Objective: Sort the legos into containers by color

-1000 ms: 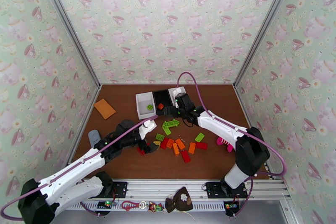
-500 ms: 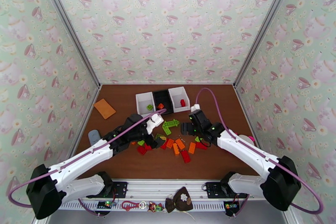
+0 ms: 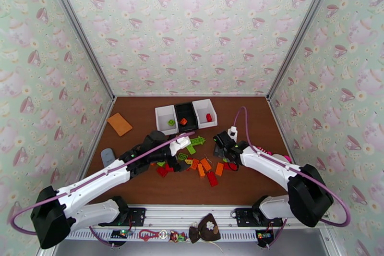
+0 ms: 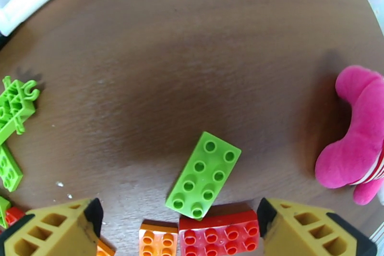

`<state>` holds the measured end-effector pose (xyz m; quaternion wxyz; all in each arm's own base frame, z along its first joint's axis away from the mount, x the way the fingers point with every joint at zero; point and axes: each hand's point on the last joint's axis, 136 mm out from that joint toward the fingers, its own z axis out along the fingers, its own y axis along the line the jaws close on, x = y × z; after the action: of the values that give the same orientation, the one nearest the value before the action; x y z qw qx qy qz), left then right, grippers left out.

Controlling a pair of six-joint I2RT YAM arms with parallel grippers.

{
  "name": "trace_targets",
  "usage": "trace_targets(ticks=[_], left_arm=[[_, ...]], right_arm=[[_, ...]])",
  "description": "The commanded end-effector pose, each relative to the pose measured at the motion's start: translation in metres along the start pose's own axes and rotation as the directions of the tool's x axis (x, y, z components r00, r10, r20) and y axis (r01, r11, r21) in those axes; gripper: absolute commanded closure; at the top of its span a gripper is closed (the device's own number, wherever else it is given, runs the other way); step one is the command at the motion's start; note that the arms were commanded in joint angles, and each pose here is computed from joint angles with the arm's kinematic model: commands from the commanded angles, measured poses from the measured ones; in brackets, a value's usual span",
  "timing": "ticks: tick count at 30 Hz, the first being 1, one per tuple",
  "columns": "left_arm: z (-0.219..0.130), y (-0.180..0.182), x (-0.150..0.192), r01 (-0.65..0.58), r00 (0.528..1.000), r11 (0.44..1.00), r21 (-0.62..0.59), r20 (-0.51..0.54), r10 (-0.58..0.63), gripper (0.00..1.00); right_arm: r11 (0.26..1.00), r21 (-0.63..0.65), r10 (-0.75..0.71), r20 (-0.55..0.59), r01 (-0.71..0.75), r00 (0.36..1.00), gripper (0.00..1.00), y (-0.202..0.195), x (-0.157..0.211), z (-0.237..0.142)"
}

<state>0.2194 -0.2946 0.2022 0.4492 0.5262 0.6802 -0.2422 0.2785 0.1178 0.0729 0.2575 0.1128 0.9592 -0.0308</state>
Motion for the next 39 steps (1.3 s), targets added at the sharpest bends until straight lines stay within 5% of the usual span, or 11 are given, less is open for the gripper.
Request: trace_targets(ticks=[1, 4, 23, 32, 39], left_arm=[[-0.001, -0.013, 0.003, -0.036, 0.999, 0.998, 0.043, 0.022, 0.035, 0.0], [-0.001, -0.013, 0.007, -0.033, 0.999, 0.999, 0.04, 0.011, 0.033, 0.0], [-0.001, -0.016, 0.004, -0.037, 0.999, 0.998, 0.046, 0.022, 0.036, 0.0], [-0.003, -0.012, 0.001, -0.025, 0.999, 1.0, 0.017, 0.029, 0.025, 0.0], [-0.006, -0.007, 0.006, -0.007, 1.0, 1.0, -0.023, 0.028, 0.007, 0.0]], right_arm=[[0.998, 0.023, 0.052, 0.01, -0.052, 0.999, 0.11, -0.006, 0.001, 0.01], [0.998, 0.01, 0.062, -0.024, -0.061, 0.998, 0.21, -0.005, 0.007, 0.017], [0.996, 0.024, 0.085, -0.095, -0.083, 0.992, 0.37, -0.006, 0.028, 0.054], [0.996, 0.017, 0.086, -0.084, -0.085, 0.993, 0.65, -0.005, 0.029, 0.053], [0.999, -0.048, 0.023, -0.015, -0.024, 1.0, 0.64, 0.005, 0.007, 0.032]])
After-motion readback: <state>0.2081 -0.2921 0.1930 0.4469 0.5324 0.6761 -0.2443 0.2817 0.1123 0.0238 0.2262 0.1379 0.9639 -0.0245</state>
